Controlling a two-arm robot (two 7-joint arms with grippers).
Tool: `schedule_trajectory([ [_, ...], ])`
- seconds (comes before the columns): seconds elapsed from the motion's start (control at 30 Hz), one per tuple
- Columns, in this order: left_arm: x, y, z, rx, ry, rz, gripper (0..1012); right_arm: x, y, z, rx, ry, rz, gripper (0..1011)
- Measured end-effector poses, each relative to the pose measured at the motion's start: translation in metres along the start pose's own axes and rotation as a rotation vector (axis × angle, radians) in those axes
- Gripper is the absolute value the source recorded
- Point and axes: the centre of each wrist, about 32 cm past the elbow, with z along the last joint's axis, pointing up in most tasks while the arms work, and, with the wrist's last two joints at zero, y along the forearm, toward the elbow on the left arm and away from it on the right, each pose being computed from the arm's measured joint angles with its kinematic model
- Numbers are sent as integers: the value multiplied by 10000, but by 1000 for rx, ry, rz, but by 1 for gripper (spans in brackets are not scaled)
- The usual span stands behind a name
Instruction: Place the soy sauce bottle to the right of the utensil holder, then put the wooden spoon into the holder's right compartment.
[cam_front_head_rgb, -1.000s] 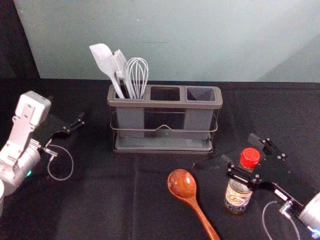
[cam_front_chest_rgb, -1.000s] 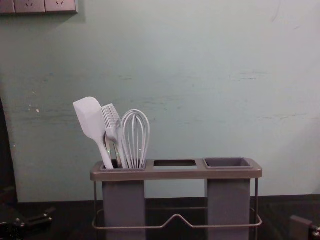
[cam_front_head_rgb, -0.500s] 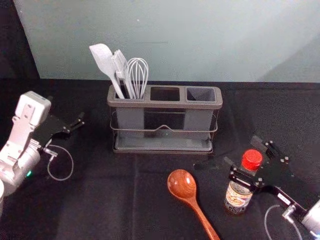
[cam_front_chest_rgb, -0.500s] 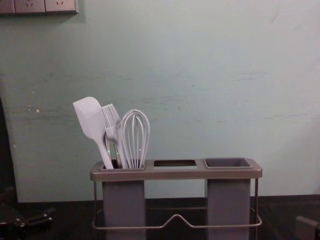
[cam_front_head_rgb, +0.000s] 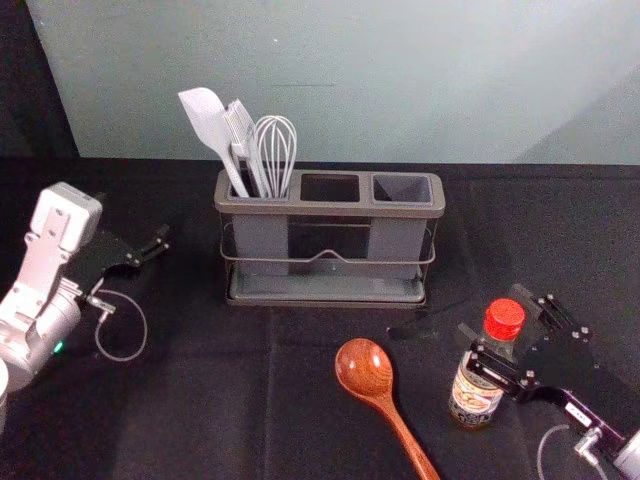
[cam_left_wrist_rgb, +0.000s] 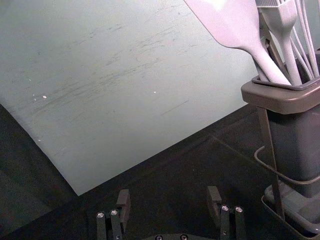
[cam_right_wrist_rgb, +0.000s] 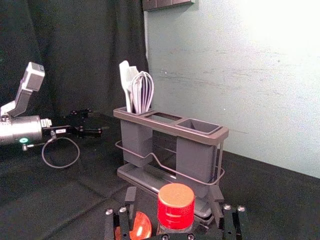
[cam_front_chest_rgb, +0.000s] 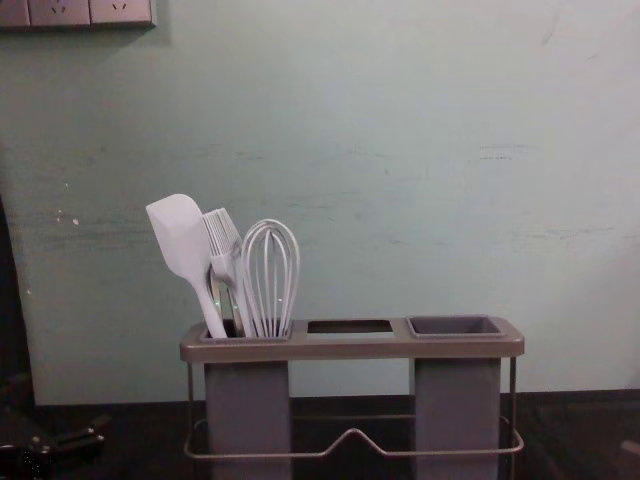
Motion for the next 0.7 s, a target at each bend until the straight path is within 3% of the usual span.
schedule_trajectory([
  [0.2,0,0,0,0,0,0,1005,-2,-12,-15,0,4,2,799],
  [0.6,0,0,0,0,0,0,1005,-19,-40,-30,7,15,-5,396],
  [0.7,0,0,0,0,0,0,1005,-24,-45,-23,11,15,-7,382],
])
